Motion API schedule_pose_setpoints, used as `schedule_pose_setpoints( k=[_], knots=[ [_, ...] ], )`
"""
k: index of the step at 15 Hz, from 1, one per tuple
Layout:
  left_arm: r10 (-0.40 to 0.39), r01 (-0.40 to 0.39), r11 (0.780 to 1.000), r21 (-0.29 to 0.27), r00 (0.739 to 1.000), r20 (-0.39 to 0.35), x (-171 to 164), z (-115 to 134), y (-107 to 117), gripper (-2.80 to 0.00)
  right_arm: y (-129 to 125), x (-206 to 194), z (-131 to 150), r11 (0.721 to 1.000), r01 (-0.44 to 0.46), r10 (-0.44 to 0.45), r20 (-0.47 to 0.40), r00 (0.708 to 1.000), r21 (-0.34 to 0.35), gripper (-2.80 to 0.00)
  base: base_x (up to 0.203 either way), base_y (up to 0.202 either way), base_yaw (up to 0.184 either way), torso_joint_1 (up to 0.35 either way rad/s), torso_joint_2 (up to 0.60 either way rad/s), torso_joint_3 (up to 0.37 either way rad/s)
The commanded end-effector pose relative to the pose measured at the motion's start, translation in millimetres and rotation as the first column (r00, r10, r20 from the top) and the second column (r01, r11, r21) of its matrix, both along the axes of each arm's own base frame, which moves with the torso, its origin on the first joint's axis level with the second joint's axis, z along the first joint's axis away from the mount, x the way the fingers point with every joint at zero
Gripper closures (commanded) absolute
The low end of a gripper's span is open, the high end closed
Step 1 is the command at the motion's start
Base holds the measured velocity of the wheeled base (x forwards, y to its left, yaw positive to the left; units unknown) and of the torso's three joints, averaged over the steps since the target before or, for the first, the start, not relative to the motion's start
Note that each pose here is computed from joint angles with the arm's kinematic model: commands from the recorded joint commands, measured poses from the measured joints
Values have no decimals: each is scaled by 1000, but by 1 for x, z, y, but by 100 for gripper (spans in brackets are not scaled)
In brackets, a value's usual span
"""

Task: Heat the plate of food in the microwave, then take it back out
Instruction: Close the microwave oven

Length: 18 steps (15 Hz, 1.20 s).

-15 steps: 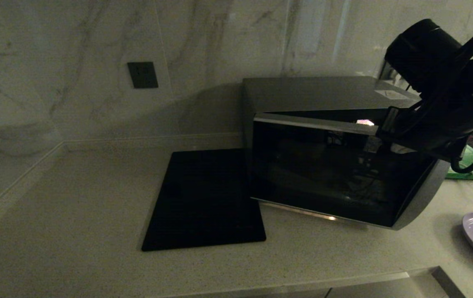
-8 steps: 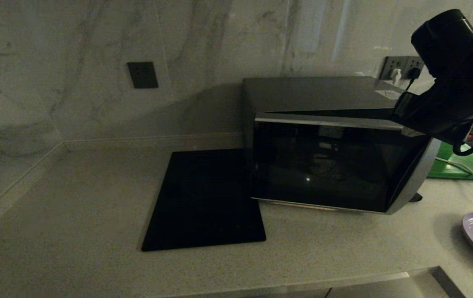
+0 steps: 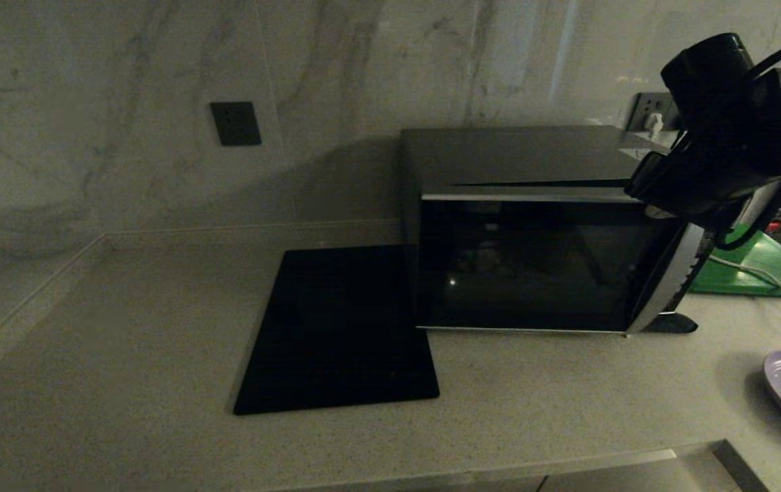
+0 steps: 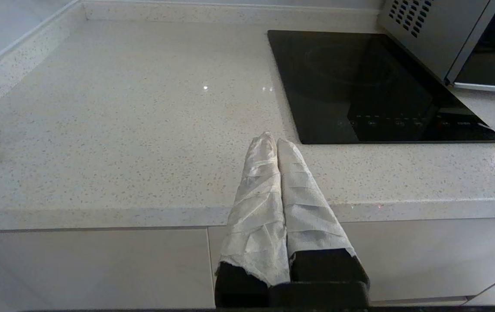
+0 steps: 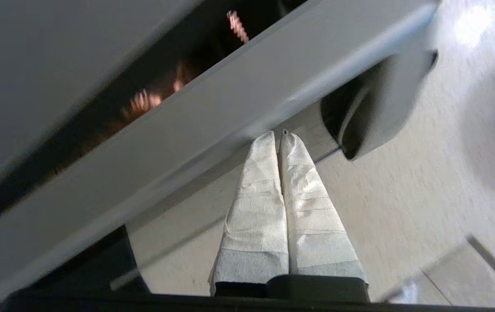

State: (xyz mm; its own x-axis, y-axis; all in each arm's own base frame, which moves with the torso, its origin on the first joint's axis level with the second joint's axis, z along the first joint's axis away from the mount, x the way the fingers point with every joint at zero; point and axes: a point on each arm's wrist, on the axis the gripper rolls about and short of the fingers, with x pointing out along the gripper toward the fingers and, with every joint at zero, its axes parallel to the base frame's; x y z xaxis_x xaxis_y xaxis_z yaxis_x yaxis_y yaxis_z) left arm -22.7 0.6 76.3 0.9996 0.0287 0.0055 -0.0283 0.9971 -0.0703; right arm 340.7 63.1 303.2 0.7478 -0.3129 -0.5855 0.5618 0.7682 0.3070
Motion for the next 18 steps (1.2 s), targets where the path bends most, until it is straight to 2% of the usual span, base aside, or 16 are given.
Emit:
schedule_pose_setpoints(
  k=[1, 6, 18],
  knots=[
    [0, 0, 1000, 0, 1000, 1, 0, 0, 0, 0, -9, 8, -2, 1000, 21, -21, 19, 1000, 5, 0, 0, 0, 0, 0, 0, 0],
    [0, 0, 1000, 0, 1000, 1, 0, 0, 0, 0, -16, 22, -8, 999, 28, -29, 46, 998, 31, 0, 0, 0, 0, 0, 0, 0],
    [0, 0, 1000, 0, 1000, 1, 0, 0, 0, 0, -21, 20, -3, 996, 5, -11, 71, 997, 84, 0, 0, 0, 0, 0, 0, 3]
  ],
)
